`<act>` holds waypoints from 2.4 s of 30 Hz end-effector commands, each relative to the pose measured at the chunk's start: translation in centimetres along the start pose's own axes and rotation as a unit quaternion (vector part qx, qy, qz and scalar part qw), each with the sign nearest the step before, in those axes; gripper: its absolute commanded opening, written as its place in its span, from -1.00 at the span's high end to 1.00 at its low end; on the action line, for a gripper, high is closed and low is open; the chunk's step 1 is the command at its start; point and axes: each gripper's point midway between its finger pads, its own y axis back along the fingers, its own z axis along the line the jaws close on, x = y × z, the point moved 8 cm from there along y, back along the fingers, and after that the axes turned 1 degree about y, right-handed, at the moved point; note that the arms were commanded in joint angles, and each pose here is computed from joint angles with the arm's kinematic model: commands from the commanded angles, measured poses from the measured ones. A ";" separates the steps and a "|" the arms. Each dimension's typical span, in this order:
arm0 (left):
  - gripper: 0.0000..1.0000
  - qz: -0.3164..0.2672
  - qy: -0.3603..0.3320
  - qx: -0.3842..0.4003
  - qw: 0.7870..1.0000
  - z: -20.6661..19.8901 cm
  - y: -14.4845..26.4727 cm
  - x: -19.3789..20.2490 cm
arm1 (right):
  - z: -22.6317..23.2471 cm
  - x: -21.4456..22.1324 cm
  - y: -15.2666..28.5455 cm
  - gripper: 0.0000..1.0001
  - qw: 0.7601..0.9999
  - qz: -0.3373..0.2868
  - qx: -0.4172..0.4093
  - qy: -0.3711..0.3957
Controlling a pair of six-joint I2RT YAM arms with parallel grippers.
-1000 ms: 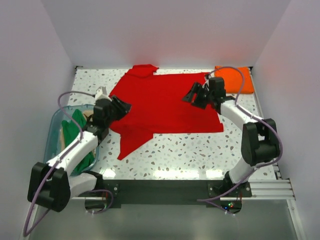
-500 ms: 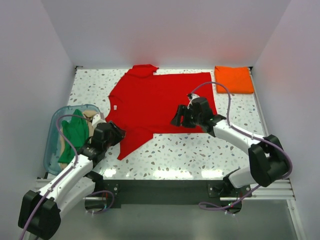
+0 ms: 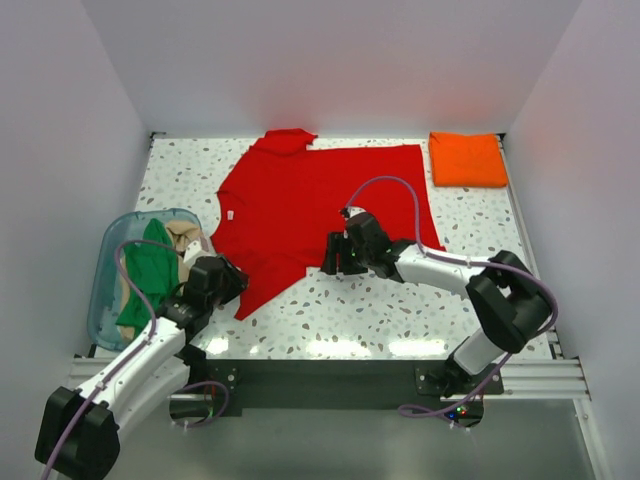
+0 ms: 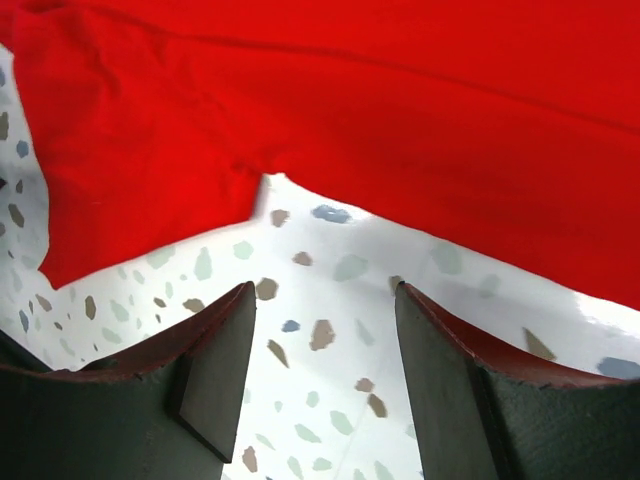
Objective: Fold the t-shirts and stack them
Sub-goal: Flatten the tshirt out
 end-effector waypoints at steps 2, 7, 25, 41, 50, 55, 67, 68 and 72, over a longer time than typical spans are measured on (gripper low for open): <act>0.00 -0.002 0.001 -0.014 1.000 1.2 0.0 0.8 | 3.8 -1.2 -0.3 -0.22 0.999 -0.040 -0.015 0.026; 0.03 0.018 0.002 -0.020 1.000 1.8 0.1 2.1 | 6.0 0.6 -1.0 -0.21 0.998 -0.031 -0.019 0.049; 0.55 0.065 -0.006 0.002 0.998 1.4 0.2 4.8 | 7.1 2.1 -6.2 -0.17 0.998 -0.015 0.016 0.061; 1.00 0.100 -0.004 0.132 0.986 -3.8 3.2 2.8 | 7.8 0.3 -3.0 0.88 0.998 -0.044 0.015 0.049; 1.00 0.127 0.004 0.204 0.971 -6.3 5.0 2.1 | 8.3 -1.0 1.4 0.95 0.996 -0.059 0.010 0.063; 1.00 0.129 0.027 0.241 0.961 -7.9 5.9 1.4 | 8.1 -1.1 3.1 0.77 0.996 -0.067 0.006 0.064; 1.00 0.089 0.084 0.226 0.966 -9.3 6.1 -0.5 | 6.7 0.1 4.2 0.64 0.996 -0.062 0.016 0.061; 1.00 0.080 0.088 0.219 0.968 -9.2 5.8 -0.7 | 6.6 0.3 4.0 0.64 0.996 -0.059 0.016 0.061; 1.00 0.069 0.101 0.181 0.976 -9.3 3.6 -1.0 | 6.6 0.8 3.4 0.62 0.997 -0.049 0.010 0.059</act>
